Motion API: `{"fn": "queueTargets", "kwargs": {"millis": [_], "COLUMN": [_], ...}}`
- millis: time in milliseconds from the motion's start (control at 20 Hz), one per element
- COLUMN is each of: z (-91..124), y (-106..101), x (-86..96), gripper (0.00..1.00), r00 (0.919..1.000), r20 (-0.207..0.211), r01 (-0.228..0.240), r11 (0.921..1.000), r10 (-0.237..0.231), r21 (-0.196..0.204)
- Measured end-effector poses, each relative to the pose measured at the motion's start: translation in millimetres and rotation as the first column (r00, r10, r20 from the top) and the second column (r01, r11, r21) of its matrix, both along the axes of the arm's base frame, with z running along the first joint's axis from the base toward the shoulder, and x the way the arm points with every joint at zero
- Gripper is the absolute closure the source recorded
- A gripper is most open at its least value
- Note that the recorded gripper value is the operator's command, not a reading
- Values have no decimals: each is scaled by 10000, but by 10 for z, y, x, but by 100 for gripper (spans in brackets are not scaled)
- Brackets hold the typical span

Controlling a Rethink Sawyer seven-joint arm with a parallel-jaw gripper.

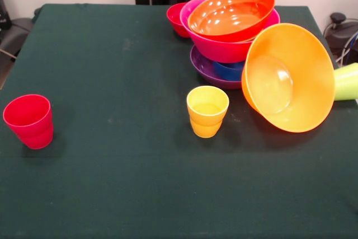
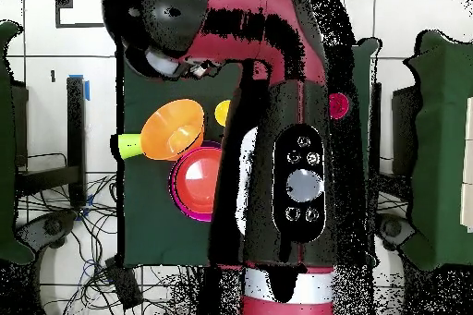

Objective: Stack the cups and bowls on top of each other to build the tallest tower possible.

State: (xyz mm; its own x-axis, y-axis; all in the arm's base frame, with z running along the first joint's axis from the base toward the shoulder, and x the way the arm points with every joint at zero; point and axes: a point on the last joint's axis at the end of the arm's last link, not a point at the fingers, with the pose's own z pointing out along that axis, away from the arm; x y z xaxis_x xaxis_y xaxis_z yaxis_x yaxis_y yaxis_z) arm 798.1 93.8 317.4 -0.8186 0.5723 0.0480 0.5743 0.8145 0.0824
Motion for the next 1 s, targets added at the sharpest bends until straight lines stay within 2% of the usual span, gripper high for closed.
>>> {"fn": "queueTargets", "kwargs": {"millis": [250,300,400,750,1000], "z": [-86,-205,-280,-774,-1080], "y": [-71,-135,-173,-399,-517], "x": [215,301,345,473,498], "gripper": [0,0,0,0,0], "r00": [9996,9995,9995,9991,9988], "r20": [279,282,275,-52,-264], "r01": [64,128,171,423,407], "r11": [9999,9998,9997,9986,9989], "r10": [-67,-132,-177,-422,-401], "r21": [110,163,199,328,215]}}
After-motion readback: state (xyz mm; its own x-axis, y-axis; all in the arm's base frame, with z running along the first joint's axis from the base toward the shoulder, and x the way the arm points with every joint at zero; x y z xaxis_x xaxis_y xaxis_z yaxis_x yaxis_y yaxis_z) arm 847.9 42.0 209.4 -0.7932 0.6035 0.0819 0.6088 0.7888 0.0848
